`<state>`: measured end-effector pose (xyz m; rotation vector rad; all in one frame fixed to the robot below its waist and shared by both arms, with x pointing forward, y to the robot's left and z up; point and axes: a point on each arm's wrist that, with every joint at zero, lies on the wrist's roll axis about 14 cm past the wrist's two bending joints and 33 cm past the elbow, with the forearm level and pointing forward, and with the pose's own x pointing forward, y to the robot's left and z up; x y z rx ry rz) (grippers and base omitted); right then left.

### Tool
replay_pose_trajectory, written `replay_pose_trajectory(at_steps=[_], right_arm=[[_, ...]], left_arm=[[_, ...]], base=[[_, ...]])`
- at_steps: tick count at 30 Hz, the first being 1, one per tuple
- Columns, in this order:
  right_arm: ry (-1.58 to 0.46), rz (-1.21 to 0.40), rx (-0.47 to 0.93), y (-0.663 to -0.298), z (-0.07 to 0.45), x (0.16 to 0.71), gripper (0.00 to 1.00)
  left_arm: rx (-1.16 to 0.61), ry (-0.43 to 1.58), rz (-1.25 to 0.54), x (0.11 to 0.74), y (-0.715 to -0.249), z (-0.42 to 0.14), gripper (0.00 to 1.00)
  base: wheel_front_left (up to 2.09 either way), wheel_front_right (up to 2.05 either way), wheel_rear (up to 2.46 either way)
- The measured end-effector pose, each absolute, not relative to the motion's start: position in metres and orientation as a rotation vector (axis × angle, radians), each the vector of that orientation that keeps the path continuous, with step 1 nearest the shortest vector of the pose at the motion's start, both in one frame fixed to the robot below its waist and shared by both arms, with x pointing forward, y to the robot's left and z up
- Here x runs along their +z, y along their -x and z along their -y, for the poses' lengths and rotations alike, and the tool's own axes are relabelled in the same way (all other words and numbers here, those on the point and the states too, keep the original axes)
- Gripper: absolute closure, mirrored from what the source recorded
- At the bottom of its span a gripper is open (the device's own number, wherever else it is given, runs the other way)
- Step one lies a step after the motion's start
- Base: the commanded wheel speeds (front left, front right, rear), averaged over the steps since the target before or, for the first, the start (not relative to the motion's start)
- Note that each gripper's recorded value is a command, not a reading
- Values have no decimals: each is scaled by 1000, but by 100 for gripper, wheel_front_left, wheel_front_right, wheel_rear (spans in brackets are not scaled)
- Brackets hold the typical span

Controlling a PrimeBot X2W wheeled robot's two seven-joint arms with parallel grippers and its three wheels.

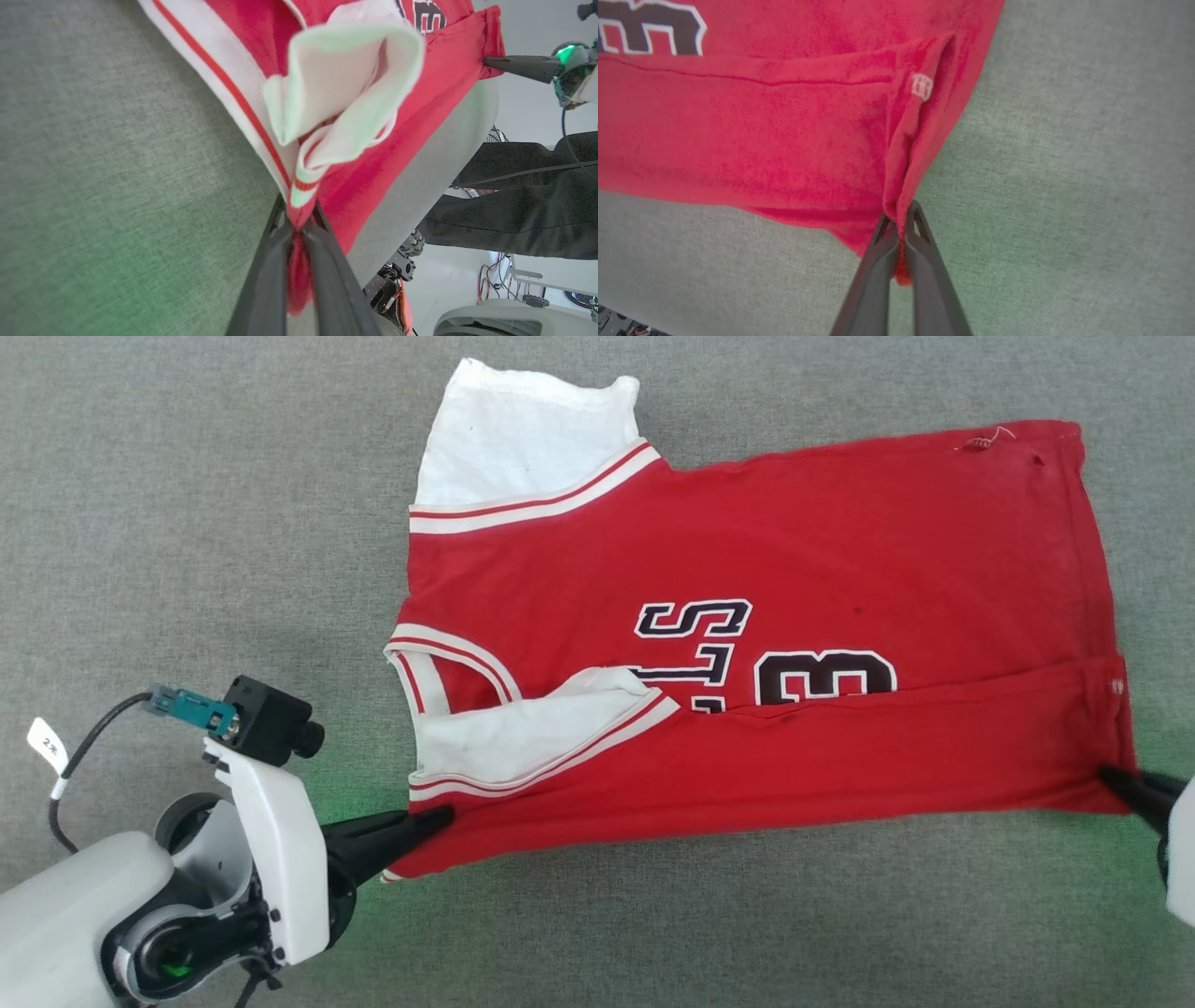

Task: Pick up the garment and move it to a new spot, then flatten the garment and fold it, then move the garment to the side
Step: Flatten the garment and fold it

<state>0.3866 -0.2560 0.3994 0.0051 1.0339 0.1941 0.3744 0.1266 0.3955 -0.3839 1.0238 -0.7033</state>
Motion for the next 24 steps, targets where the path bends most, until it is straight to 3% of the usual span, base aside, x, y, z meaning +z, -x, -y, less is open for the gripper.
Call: replay_pose_trajectory(at_steps=[1,2,3,4,5,6,12,13,24], right_arm=[[-9,-1013,188,-388,256,402,96],[-11,-987,176,-391,258,405,60],[-13,-968,171,-393,258,407,1],[-21,-946,164,-395,258,410,0],[-44,-913,146,-398,259,413,0],[-58,-876,132,-402,260,418,0],[-46,-573,108,-433,253,460,0],[-49,-469,101,-440,250,472,0],[-94,-37,12,-450,248,516,0]], left_arm=[[-700,387,-1021,395,-374,-126,100],[-697,392,-1013,395,-376,-125,92],[-690,393,-1004,395,-378,-125,64],[-687,390,-994,396,-379,-125,55],[-682,387,-978,397,-382,-126,12],[-671,390,-957,400,-387,-128,0],[-598,407,-812,412,-420,-138,0],[-554,403,-735,416,-438,-145,0],[-351,236,-376,444,-562,-164,0]], base=[[0,0,0],[0,0,0],[0,0,0],[0,0,0],[0,0,0],[0,0,0],[0,0,0],[0,0,0],[0,0,0]])
